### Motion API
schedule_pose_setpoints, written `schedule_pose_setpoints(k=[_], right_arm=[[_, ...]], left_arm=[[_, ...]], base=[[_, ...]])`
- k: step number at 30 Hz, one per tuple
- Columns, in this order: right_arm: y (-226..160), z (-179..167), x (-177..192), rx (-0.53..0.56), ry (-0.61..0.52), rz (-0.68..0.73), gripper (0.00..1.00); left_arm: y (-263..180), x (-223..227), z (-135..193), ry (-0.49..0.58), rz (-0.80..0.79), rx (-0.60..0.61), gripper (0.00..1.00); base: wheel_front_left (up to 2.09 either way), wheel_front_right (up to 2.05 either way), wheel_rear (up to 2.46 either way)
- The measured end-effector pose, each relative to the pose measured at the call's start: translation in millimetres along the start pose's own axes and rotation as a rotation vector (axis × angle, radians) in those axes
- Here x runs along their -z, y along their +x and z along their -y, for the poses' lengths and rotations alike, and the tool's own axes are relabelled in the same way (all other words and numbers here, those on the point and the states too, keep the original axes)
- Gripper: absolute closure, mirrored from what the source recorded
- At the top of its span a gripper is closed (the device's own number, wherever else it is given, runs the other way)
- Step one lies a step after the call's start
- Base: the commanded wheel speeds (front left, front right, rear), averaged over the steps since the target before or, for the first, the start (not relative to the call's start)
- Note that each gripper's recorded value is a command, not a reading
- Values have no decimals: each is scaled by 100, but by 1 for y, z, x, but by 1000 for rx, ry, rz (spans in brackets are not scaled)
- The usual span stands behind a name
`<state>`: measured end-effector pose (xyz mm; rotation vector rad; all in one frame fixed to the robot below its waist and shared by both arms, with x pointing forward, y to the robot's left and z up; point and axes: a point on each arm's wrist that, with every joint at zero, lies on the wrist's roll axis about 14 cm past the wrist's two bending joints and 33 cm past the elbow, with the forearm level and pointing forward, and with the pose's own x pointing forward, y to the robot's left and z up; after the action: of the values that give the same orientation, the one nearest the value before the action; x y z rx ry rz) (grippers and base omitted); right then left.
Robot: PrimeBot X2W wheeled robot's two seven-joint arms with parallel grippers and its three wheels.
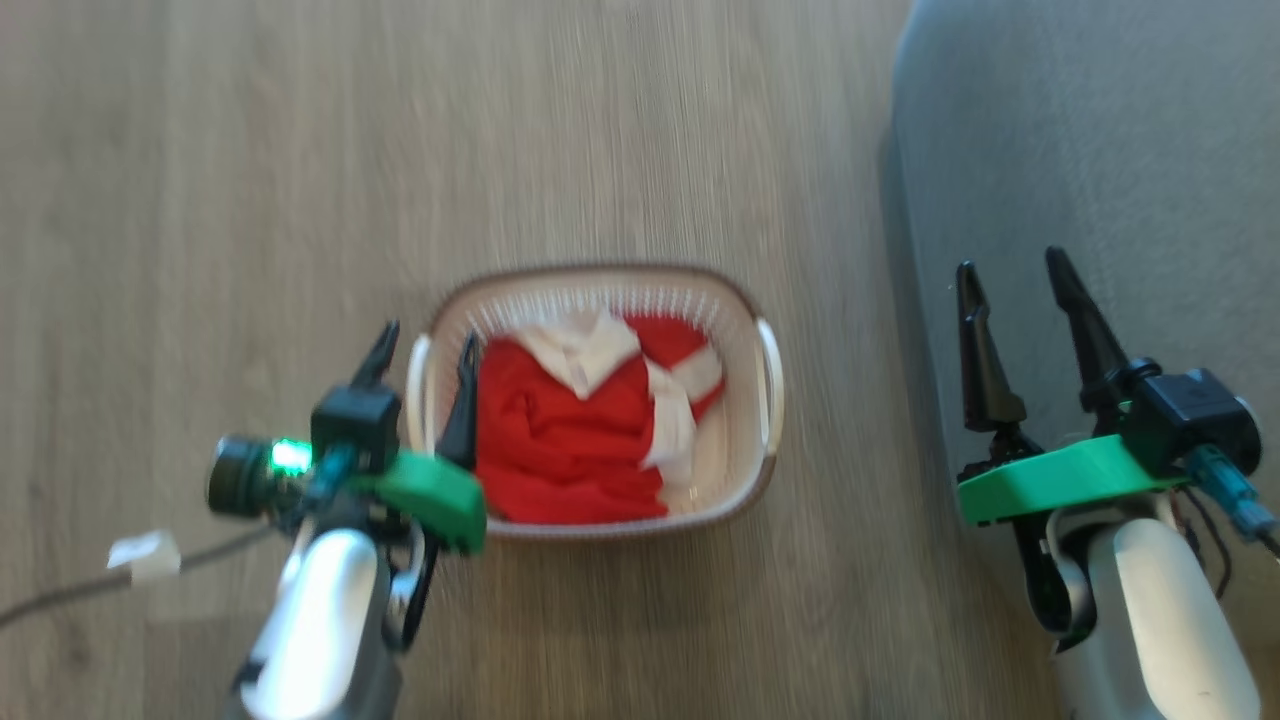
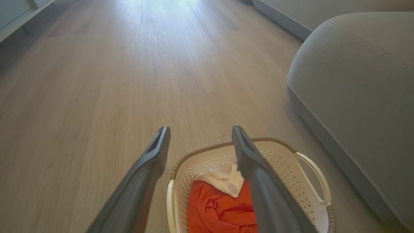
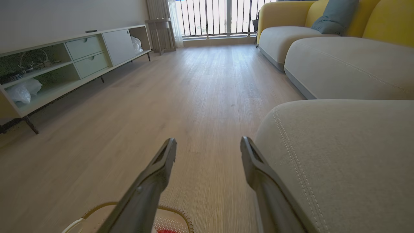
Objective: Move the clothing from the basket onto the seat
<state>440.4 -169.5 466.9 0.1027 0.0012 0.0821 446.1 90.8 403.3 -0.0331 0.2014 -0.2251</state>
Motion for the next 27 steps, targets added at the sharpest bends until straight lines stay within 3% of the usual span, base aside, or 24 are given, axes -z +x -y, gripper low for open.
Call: schedule_pose_setpoints(k=[15,23,27], right_arm=[[13,36,111,84,-8,-234,0],[15,45,163,104,11,-327,0],[16,53,174,125,14,-333,0]], left_arm=[[90,153,29,159,-351,215,0],[102,243,37,262,-550,343,0],[105,276,30,267,-638,343,0]], base=[[0,0,0],[0,0,0],[0,0,0]])
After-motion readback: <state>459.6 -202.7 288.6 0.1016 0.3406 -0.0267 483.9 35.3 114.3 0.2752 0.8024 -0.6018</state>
